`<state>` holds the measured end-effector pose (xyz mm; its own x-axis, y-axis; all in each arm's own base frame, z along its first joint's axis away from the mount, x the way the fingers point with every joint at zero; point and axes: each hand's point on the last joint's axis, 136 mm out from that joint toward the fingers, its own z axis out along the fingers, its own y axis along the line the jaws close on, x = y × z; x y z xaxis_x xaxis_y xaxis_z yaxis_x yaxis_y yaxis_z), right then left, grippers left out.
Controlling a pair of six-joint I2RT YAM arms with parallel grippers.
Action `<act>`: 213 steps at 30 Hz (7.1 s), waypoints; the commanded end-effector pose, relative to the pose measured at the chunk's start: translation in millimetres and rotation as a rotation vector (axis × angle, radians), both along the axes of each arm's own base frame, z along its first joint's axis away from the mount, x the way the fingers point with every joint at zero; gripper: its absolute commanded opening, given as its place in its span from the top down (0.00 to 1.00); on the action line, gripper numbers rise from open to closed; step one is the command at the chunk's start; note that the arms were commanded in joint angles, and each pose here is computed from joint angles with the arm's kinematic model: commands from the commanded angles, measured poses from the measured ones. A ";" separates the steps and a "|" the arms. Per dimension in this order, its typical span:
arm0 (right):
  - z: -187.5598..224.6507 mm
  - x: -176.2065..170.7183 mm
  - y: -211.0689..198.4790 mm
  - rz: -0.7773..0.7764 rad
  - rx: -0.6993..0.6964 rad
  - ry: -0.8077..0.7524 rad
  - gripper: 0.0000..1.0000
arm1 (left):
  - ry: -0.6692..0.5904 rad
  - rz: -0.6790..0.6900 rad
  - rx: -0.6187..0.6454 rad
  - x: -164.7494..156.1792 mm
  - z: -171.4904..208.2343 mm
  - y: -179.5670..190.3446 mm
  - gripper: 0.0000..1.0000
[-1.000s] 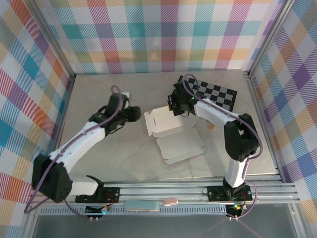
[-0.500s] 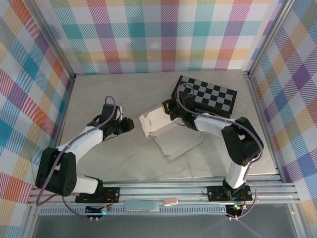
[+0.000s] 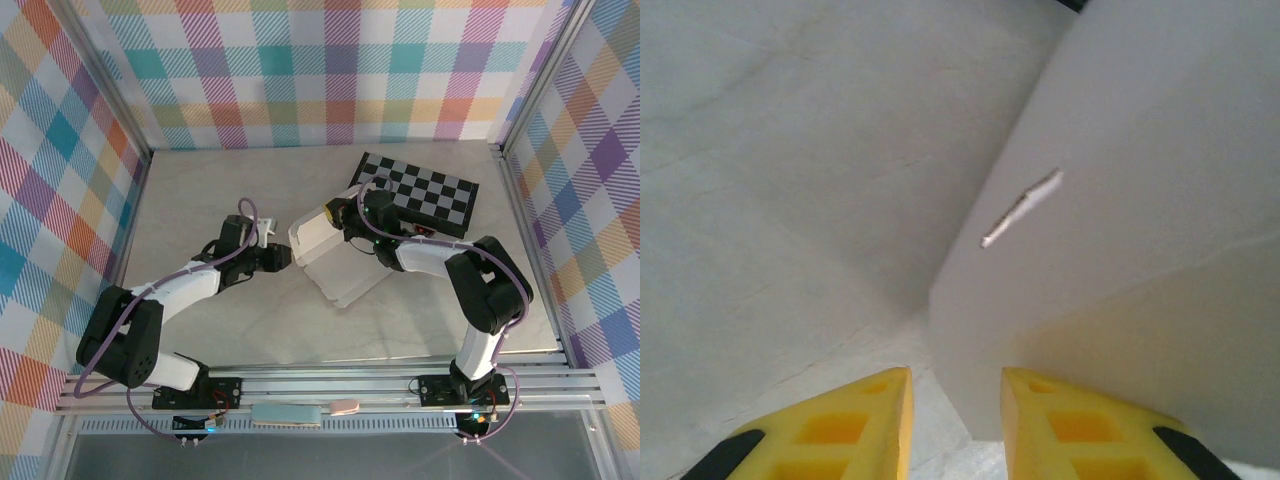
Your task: Fold the paper box
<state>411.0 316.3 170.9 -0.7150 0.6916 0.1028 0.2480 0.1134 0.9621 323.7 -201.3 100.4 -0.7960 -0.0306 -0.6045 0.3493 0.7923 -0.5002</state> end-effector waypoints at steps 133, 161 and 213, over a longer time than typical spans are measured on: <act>-30.1 -20.4 -14.9 -0.058 0.105 -0.007 1.00 | -0.226 0.241 0.462 54.0 -29.7 -89.0 1.00; -24.8 -15.8 -15.0 -0.083 0.094 0.022 1.00 | -0.147 0.290 0.546 65.6 -54.5 -80.2 1.00; -13.1 7.5 -105.7 0.165 -0.591 0.253 0.43 | 0.108 -0.103 0.627 39.2 28.0 -7.6 1.00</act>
<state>432.0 208.3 165.5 -0.7959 0.5975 -0.0976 0.4024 0.6425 0.6521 362.6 -210.5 126.1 -0.8319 0.3712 -0.4124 0.4027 0.9153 0.0116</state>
